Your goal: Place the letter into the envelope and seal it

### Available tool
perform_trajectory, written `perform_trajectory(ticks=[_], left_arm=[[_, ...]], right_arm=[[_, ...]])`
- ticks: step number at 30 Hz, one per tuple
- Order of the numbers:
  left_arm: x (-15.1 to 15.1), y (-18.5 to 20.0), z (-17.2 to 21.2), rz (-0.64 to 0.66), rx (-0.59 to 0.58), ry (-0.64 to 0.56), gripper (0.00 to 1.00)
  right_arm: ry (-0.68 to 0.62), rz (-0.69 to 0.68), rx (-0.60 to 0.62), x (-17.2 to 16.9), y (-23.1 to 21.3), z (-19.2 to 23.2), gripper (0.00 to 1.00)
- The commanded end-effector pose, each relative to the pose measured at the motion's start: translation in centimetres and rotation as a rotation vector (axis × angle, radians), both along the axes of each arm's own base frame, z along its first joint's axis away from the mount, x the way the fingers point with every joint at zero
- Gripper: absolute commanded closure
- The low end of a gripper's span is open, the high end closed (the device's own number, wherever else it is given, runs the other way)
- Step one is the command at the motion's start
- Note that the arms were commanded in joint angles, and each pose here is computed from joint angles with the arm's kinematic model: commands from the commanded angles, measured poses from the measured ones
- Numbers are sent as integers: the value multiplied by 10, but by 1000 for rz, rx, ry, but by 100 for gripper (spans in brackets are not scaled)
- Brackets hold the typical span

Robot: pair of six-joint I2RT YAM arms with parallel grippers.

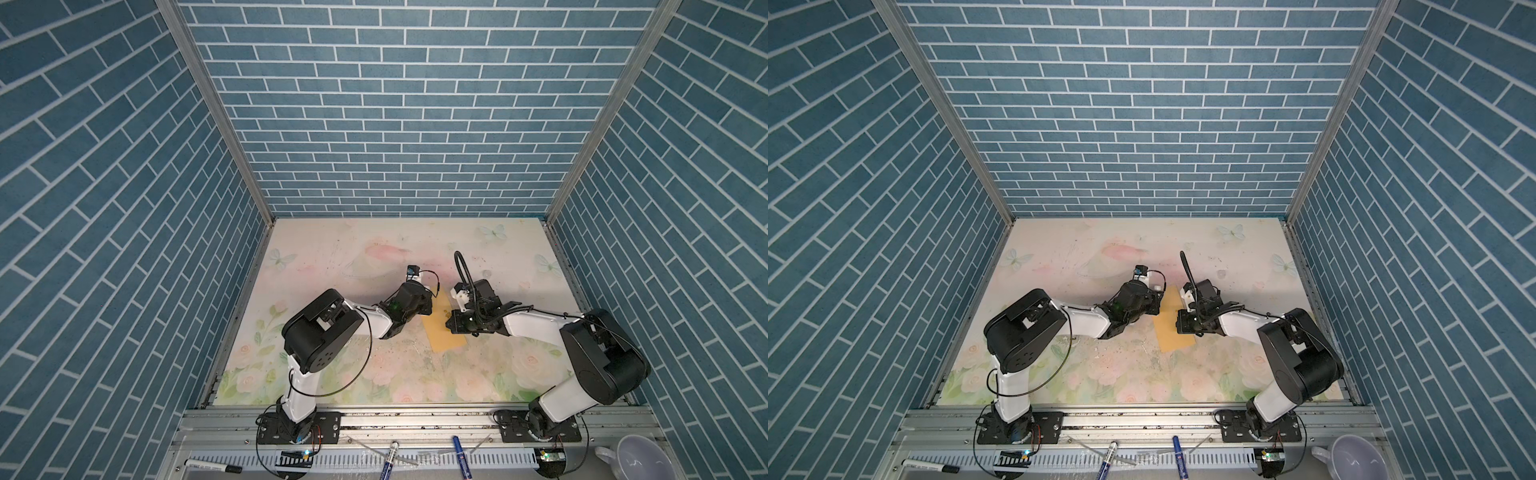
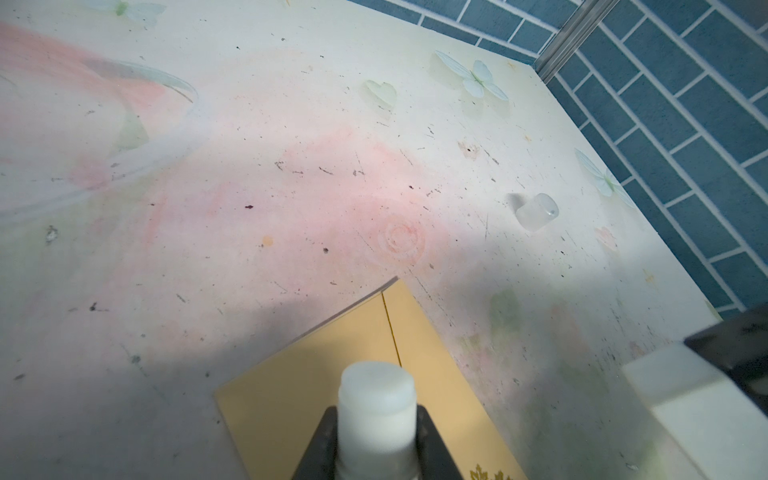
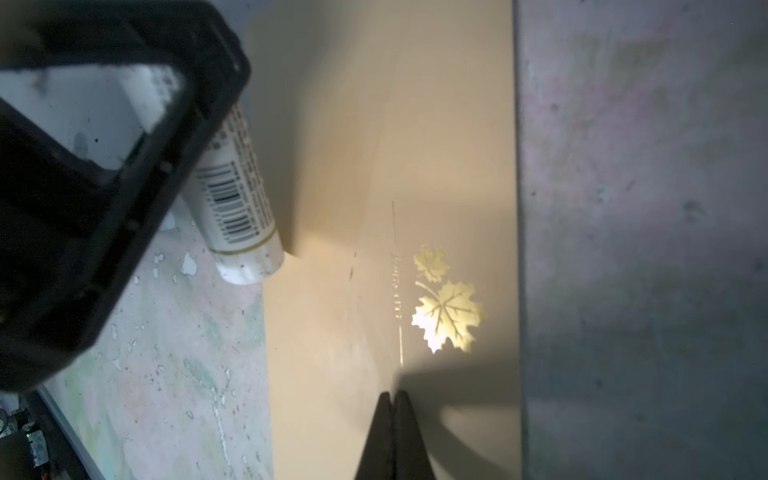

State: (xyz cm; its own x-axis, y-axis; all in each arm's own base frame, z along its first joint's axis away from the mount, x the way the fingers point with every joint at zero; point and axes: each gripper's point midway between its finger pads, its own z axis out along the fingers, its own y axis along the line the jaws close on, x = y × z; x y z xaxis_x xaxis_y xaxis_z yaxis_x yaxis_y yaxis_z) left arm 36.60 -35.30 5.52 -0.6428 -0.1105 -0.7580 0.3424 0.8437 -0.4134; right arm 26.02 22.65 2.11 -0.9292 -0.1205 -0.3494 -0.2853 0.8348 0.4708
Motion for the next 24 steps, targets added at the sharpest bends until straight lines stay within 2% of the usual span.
perform_trajectory(ticks=[1,7,13,18,20,23,24], left_arm=[[-5,11,-23,14,52,39,100],[-5,9,-18,10,37,38,100],[-4,4,14,-8,-8,4,100],[-6,2,68,-32,-64,-63,100],[-9,2,89,-42,-94,-88,100],[-15,4,120,-62,-141,-122,100],[-18,4,129,-69,-158,-134,100]], right_arm=[[108,-19,-130,-24,-25,-28,100],[53,-21,-75,-10,-13,-8,100],[-176,-43,69,13,-1,60,100],[-361,-39,132,16,-5,115,83],[-406,-31,142,15,-7,130,80],[-460,-36,169,11,-11,149,60],[-473,-30,182,9,-11,155,56]])
